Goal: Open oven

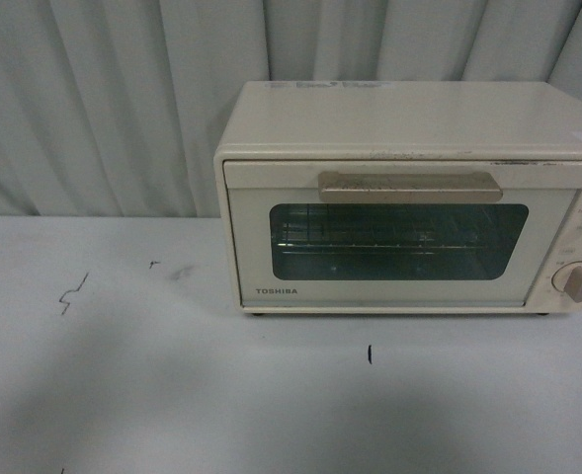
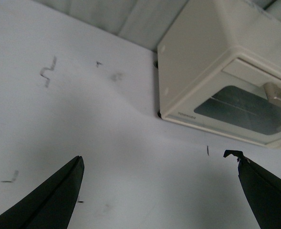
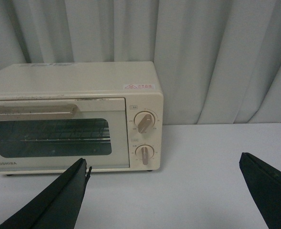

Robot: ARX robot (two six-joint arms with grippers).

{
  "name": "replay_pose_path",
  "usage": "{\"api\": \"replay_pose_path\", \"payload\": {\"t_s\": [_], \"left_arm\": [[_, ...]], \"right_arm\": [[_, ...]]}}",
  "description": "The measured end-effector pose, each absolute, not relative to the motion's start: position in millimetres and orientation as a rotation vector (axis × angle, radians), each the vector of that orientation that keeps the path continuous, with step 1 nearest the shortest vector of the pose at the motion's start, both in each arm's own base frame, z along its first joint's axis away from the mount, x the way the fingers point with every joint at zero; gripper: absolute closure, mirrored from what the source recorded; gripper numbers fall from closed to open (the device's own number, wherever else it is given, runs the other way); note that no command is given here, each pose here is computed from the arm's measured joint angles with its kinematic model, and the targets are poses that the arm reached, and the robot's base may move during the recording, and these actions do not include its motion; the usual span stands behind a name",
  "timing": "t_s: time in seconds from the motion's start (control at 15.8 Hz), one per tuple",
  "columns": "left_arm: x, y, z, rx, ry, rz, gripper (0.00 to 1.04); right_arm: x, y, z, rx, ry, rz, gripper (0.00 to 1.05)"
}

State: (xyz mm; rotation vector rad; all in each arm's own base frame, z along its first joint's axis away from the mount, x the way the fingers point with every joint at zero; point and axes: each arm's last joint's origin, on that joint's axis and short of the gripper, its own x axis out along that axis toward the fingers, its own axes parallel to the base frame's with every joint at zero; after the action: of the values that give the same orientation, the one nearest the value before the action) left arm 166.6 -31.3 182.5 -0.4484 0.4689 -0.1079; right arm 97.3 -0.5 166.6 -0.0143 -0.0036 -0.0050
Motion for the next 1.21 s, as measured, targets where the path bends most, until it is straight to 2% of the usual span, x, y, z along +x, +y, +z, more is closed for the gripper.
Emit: {"api": "replay_pose_path", "payload": {"t_s": [0.25,0.44,0.51,0.7,0.89,1.21], "left_arm": [[206,-83,155,-0.573,0.625,-0.209,0.07],[213,-119,130,-0.612,0.735,-0.259,0.07],[223,-143,102,-0.664,0.833,-0.249,0.07],[233,-152,81,-0.742,0.889,-0.194,0.07],[247,-161,69,-0.847,0.873,-0.120,0.07],[248,-145,57,-0.937,0.855,0.090,0.07]], "right_arm": [[97,0,167,-0.015,-0.004,-0.005,0.06],[97,0,167,-0.015,-0.004,-0.005,0.06],[97,0,167,-0.014,-0.004,-0.005,0.06],[97,0,167,-0.015,-0.004,-0.005,0.06],[97,0,167,-0.014,-0.004,-0.005,0.06],[97,0,167,-0.015,-0.004,-0.005,0.06]]}}
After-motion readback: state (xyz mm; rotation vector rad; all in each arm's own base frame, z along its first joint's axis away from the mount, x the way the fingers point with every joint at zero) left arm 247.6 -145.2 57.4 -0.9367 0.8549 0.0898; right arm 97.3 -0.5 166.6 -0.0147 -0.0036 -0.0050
